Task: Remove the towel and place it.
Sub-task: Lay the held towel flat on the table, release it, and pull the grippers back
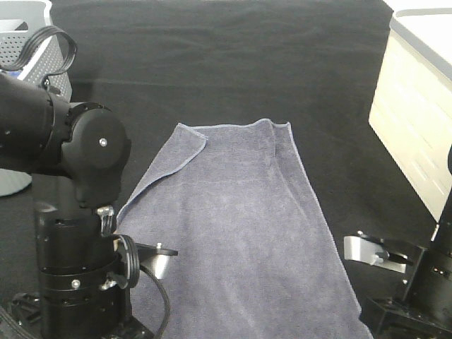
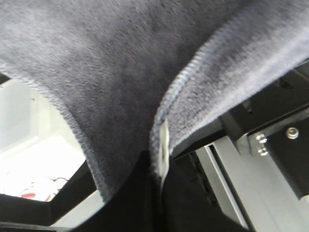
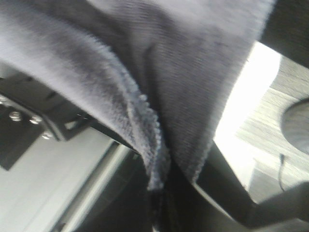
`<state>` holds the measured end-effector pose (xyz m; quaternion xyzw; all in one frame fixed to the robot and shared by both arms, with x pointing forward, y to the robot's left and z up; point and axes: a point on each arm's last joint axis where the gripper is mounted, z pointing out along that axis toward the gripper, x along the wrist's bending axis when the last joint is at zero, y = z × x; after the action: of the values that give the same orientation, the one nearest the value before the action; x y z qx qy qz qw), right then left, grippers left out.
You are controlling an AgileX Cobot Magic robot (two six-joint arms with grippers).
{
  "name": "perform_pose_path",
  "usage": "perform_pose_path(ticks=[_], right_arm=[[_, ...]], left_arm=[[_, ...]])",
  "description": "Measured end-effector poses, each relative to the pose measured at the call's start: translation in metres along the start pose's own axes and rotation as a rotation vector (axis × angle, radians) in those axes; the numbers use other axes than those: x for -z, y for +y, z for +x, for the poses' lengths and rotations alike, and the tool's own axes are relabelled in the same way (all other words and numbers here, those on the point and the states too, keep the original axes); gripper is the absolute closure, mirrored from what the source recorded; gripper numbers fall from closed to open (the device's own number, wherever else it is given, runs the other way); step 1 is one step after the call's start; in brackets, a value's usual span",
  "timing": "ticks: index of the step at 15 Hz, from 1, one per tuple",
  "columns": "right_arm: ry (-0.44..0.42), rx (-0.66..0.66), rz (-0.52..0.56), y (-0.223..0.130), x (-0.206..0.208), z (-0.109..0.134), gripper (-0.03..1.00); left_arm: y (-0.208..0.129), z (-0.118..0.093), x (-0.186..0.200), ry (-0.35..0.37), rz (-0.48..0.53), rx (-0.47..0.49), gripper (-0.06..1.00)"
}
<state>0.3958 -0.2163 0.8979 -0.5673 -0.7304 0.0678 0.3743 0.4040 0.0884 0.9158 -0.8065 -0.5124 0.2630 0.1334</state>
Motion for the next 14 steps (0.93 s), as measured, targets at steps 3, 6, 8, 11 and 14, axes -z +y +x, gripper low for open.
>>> perform_pose_path(ticks=[3,6,8,11,14], right_arm=[[0.013,0.009,-0.005,0.0005,0.0,0.0012,0.95],[0.018,0.015,-0.007,0.0007,0.0,0.0016,0.87],[0.016,0.013,-0.011,0.001,0.0,0.0015,0.65],[0.003,-0.012,-0.047,0.0043,0.0001,0.0002,0.21],[0.004,-0.012,-0.045,0.0041,0.0001,0.0003,0.13]], left_arm=[[0.0004,-0.0018,-0.0009,-0.022,0.006,0.011,0.93],[0.0004,-0.0053,-0.001,-0.061,0.009,0.027,0.7],[0.0005,-0.0076,-0.0008,-0.087,0.009,0.051,0.41],[0.0009,-0.0081,-0.001,-0.089,0.004,0.056,0.17],[0.0003,-0.0081,-0.001,-0.089,0.01,0.059,0.15]])
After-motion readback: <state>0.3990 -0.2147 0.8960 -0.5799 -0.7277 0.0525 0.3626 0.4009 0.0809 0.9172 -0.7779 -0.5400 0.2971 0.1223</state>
